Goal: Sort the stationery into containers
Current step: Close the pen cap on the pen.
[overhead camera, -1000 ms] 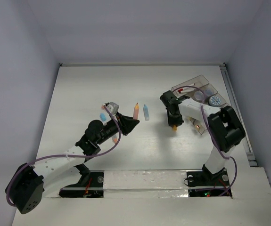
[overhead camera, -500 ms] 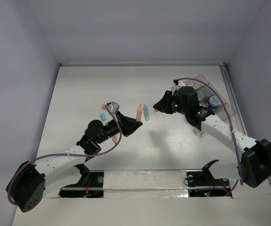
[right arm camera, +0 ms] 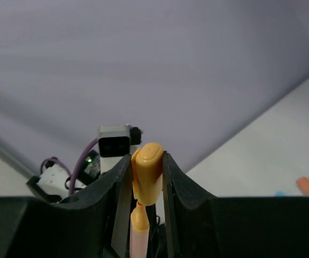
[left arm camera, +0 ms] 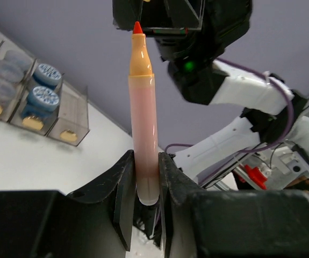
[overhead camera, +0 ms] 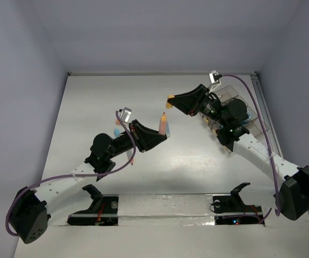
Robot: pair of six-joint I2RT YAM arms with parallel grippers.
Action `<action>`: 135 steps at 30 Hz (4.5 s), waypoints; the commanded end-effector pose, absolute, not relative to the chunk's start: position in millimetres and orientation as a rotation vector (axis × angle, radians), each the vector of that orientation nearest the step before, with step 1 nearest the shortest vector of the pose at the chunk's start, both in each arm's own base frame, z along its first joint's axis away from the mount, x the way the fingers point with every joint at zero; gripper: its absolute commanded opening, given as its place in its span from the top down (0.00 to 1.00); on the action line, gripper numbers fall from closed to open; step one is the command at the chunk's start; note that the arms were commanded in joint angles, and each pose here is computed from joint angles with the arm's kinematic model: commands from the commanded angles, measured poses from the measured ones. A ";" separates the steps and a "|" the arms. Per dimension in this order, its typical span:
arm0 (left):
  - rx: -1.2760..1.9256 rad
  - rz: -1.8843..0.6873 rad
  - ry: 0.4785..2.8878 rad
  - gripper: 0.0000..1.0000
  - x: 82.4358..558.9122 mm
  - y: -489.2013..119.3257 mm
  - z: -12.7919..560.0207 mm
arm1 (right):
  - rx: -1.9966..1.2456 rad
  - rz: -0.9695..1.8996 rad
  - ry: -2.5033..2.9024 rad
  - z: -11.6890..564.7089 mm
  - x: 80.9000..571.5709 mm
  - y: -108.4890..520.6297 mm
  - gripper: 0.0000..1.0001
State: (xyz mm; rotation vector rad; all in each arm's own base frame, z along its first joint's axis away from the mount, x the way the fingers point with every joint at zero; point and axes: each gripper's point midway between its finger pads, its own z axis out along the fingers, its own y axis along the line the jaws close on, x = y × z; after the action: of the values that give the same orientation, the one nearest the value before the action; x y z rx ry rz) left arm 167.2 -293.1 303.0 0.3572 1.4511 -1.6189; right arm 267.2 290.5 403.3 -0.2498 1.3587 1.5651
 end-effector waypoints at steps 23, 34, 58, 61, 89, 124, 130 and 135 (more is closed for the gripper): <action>0.432 -1.676 1.227 1.00 141.1 -279.9 375.3 | -0.572 1.877 1.020 467.0 200.3 311.4 1.00; 0.450 -1.652 1.243 1.00 140.2 -279.3 371.8 | -0.577 1.892 0.999 472.3 199.0 311.0 1.00; 0.477 -1.656 1.215 1.00 132.7 -275.7 380.0 | -0.549 1.898 1.046 460.3 207.9 316.0 1.00; 0.479 -1.657 1.210 1.00 132.0 -275.3 381.3 | -0.545 1.898 1.051 458.5 209.1 316.6 1.00; 0.444 -1.613 1.062 1.00 135.8 -266.1 428.8 | -0.603 2.034 1.048 439.3 182.0 327.6 1.00; 0.507 -1.522 0.935 1.00 110.0 -240.5 507.9 | -0.625 1.823 1.771 289.9 151.4 350.0 1.00; 0.502 -1.469 0.931 1.00 112.3 -235.9 519.5 | -0.614 1.814 1.845 262.8 136.6 349.8 1.00; 0.504 -1.452 0.939 1.00 115.1 -236.9 523.8 | -0.616 1.818 1.912 241.3 122.3 352.4 1.00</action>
State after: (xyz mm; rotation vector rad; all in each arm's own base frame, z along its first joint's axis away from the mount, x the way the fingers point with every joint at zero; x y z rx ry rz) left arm 125.3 -279.7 334.8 0.5768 1.6966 -1.5287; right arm 181.3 332.0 384.0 -0.3812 1.3490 1.7694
